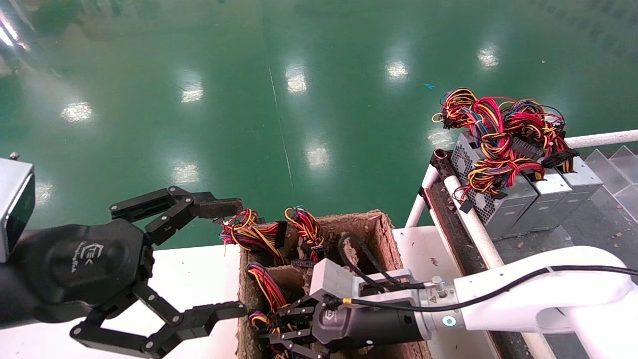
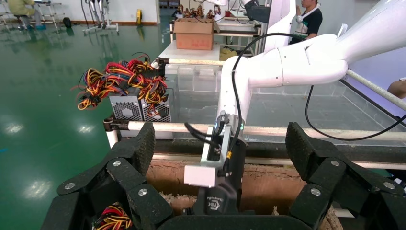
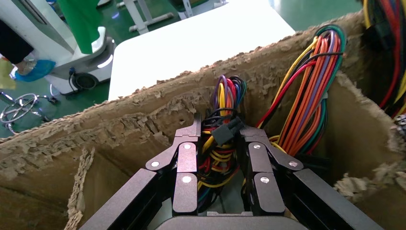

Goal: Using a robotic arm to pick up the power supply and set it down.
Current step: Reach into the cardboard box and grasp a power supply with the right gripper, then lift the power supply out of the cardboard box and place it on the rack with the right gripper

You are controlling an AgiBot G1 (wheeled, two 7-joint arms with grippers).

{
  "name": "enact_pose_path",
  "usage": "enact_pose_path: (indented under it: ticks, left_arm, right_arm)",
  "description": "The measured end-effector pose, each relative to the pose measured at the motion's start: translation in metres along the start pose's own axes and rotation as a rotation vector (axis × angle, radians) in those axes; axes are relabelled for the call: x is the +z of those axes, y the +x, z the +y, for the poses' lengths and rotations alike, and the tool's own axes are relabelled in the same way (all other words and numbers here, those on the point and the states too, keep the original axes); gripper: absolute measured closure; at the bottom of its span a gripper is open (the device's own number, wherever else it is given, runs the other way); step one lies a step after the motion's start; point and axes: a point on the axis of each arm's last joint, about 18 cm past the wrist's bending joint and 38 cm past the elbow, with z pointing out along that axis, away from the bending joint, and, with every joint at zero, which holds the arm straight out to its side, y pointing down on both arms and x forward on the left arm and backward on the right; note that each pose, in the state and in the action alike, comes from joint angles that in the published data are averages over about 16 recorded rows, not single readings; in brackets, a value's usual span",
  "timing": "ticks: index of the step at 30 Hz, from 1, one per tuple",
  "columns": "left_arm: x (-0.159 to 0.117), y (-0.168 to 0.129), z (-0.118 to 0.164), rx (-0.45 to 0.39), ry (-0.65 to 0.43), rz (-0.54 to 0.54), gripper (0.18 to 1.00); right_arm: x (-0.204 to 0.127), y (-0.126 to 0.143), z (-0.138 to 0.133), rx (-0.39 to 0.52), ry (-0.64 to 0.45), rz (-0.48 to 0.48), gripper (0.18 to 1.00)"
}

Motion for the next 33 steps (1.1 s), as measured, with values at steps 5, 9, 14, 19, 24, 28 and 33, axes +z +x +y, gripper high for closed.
enact_pose_path:
  ticks: [5, 9, 14, 19, 24, 28, 33]
  left_arm:
    - [0.0, 0.0, 0.0, 0.0, 0.0, 0.0, 0.211]
    - [0.0, 0.0, 0.0, 0.0, 0.0, 0.0, 0.194]
    - [0.0, 0.0, 0.0, 0.0, 0.0, 0.0, 0.186]
    - [0.0, 0.0, 0.0, 0.0, 0.0, 0.0, 0.184]
    - [0.0, 0.0, 0.0, 0.0, 0.0, 0.0, 0.184]
    - [0.0, 0.0, 0.0, 0.0, 0.0, 0.0, 0.184]
    - [0.0, 0.0, 0.0, 0.0, 0.0, 0.0, 0.184]
  right_arm:
    - [-0.01, -0.001, -0.005, -0.019, 0.043, 0.007, 0.858]
    - [-0.023, -0.002, -0.014, -0.038, 0.091, 0.016, 0.86]
    - [-0.046, -0.005, -0.03, -0.059, 0.173, 0.032, 0.862]
    - [-0.08, -0.007, -0.055, -0.092, 0.262, 0.062, 0.863]
    - [-0.123, -0.013, -0.081, -0.139, 0.348, 0.11, 0.863]
    - [-0.159, -0.02, -0.099, -0.183, 0.396, 0.166, 0.863]
    - [-0.206, -0.029, -0.113, -0.235, 0.42, 0.263, 0.863]
